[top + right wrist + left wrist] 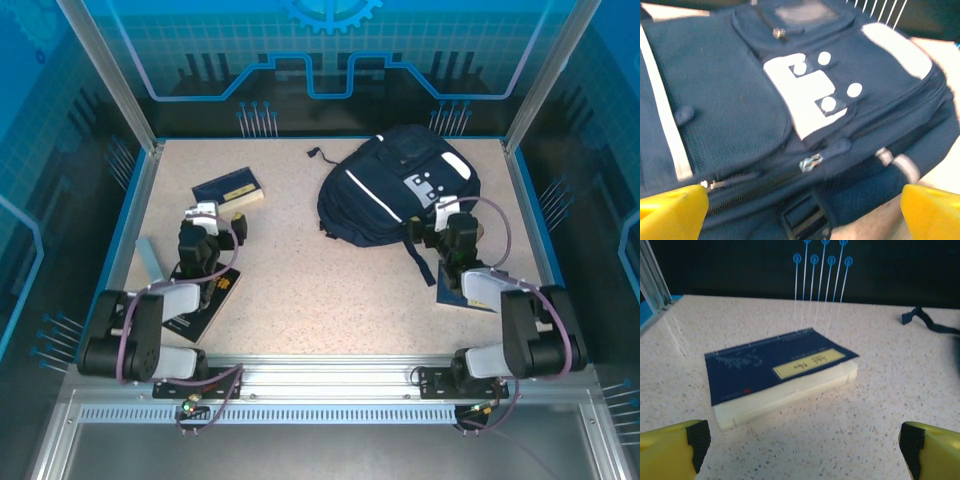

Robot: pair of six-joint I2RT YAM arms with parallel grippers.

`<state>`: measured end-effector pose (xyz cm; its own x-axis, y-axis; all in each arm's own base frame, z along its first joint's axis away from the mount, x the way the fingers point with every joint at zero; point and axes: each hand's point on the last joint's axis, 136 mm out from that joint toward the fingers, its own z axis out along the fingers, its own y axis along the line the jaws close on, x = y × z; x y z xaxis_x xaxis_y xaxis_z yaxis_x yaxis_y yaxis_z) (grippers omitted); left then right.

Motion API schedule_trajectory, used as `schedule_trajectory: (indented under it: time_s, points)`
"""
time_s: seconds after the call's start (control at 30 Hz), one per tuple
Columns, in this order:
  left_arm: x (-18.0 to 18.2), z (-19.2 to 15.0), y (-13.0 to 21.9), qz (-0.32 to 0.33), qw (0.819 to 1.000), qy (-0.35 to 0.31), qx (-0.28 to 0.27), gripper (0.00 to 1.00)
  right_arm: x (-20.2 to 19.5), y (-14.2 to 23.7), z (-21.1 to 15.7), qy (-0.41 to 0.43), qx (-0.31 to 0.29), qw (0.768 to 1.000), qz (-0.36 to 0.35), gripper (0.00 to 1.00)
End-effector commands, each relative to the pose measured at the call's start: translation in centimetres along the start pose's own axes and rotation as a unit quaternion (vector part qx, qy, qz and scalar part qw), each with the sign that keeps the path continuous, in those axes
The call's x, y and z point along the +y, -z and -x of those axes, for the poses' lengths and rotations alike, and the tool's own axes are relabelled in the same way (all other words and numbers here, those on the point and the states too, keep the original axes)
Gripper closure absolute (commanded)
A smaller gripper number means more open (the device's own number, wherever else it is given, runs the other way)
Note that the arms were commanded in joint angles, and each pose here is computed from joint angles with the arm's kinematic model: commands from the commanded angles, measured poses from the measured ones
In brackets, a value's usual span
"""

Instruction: Pack books, pencil case, and school supplies into a backpack

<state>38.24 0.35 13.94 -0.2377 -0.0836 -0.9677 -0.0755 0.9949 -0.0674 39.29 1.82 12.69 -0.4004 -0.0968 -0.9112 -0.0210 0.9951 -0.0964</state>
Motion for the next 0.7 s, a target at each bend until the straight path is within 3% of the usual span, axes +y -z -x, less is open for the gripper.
schedule_trajectory:
  time_s: [0.0, 0.17, 0.3, 0.43, 0.57, 0.67]
  points:
    - [0.4, 2.1, 1.0, 0.018, 0.999, 0.03, 0.002, 0.01, -0.9, 1.9, 2.8, -0.023, 0.013, 0.999, -0.022, 0.0]
    - [-0.6, 4.6, 1.7, 0.023, 0.982, 0.167, 0.086, 0.01, -1.2, 4.2, 3.4, -0.102, 0.085, 0.991, -0.033, 0.0]
    - [-4.4, 5.3, 1.0, -0.041, 0.957, 0.247, 0.15, 0.01, -0.2, 4.2, 3.0, -0.157, 0.177, 0.971, -0.024, 0.0]
    - [-9.9, 5.5, -0.2, -0.116, 0.937, 0.261, 0.203, 0.01, 3.2, 2.8, 2.4, -0.188, 0.259, 0.947, 0.036, 0.0]
    - [-16.2, 4.5, -1.3, -0.167, 0.921, 0.242, 0.256, 0.02, 5.9, 1.7, 2.1, -0.21, 0.297, 0.929, 0.065, 0.02]
    - [-20.6, 3.2, -2.2, -0.2, 0.904, 0.24, 0.293, 0.11, 7.0, 0.6, 1.2, -0.24, 0.319, 0.914, 0.071, 0.05]
